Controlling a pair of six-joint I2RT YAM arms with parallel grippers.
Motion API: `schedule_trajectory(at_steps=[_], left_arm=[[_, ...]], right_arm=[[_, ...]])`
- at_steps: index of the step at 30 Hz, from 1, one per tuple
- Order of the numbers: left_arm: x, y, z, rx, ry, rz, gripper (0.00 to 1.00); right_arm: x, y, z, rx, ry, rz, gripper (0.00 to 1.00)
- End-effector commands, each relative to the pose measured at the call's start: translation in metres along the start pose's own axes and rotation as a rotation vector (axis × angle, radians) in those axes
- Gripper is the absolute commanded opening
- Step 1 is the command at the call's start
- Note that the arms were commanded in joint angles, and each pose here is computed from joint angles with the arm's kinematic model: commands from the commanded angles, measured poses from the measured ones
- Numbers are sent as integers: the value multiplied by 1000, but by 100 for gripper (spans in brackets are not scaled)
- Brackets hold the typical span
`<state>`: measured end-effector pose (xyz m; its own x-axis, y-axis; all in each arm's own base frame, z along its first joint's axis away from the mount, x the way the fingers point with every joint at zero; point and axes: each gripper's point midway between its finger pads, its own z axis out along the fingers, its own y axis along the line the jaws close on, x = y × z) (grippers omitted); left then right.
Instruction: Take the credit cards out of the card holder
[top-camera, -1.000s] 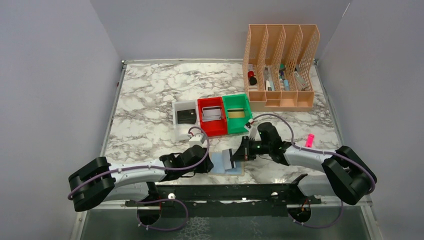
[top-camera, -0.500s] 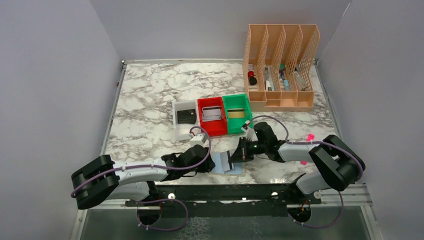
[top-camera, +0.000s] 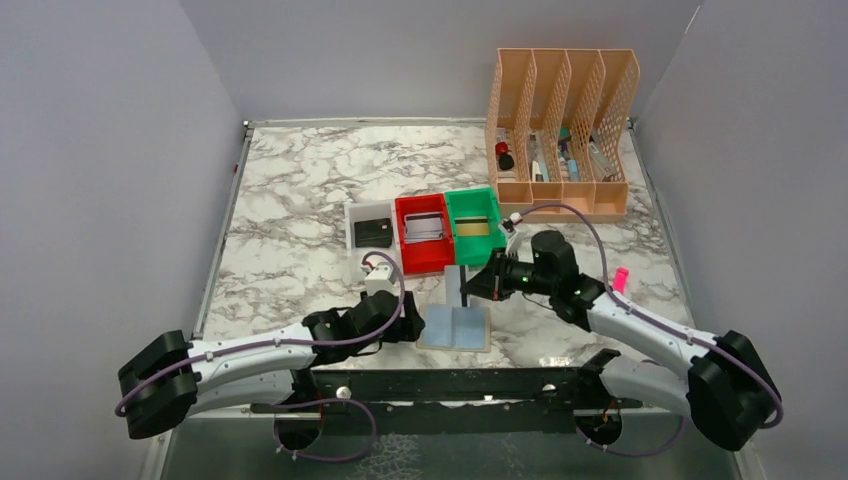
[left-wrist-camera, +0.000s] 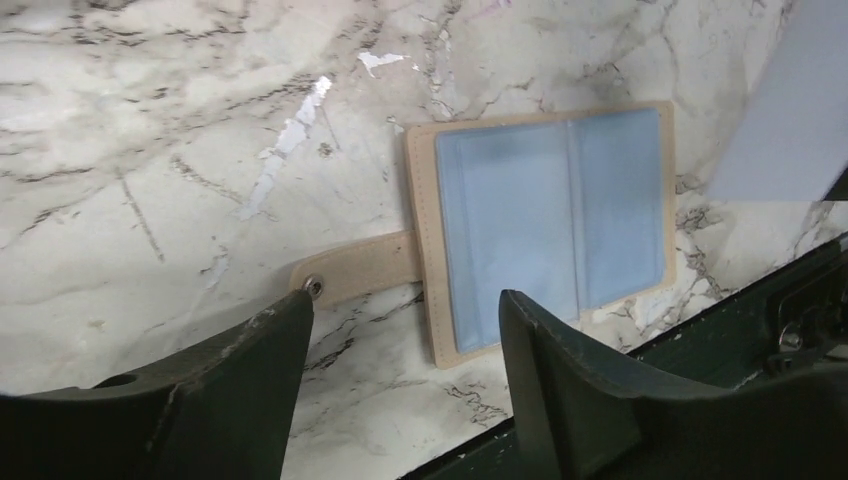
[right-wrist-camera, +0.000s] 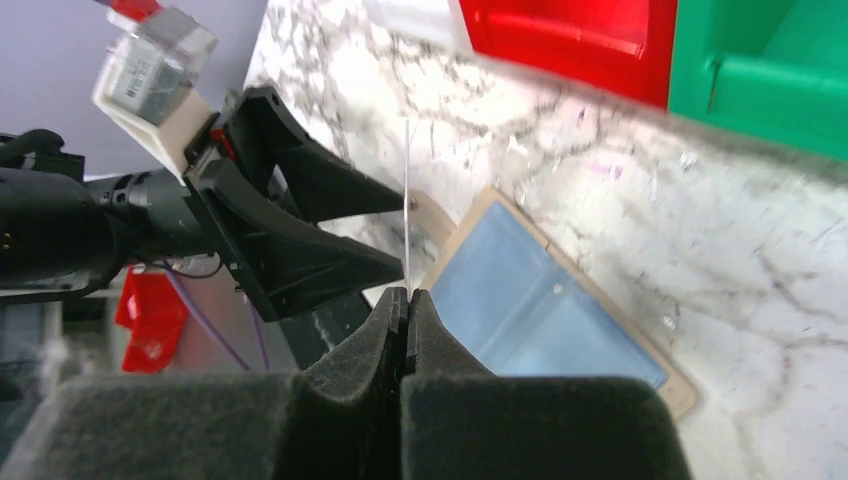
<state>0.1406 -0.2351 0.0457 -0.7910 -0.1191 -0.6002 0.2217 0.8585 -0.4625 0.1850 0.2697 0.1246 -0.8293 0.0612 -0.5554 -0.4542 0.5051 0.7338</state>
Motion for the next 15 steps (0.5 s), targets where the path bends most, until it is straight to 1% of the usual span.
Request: schedule_trajectory(at_steps=[1,3,5,9,15], left_arm=[[-7,35,-8,-124,-67,26,78],[-14,42,-12,-138,-92,6,83],[-19,50,-14,-143,-115,-21,86],[-24,61,-13,-110,-113,-77,87],[-19,67,-10,-111,-96,-109,88]], right_arm=[[-28,-1,-12,66,-120,-139,1],[-39,4,-15,70,-157,-190,1],[-50,6,-18,87,-186,-235,1],[-69,7,-17,142,-215,-320,1],[-83,8,2,252,-193,-491,1]])
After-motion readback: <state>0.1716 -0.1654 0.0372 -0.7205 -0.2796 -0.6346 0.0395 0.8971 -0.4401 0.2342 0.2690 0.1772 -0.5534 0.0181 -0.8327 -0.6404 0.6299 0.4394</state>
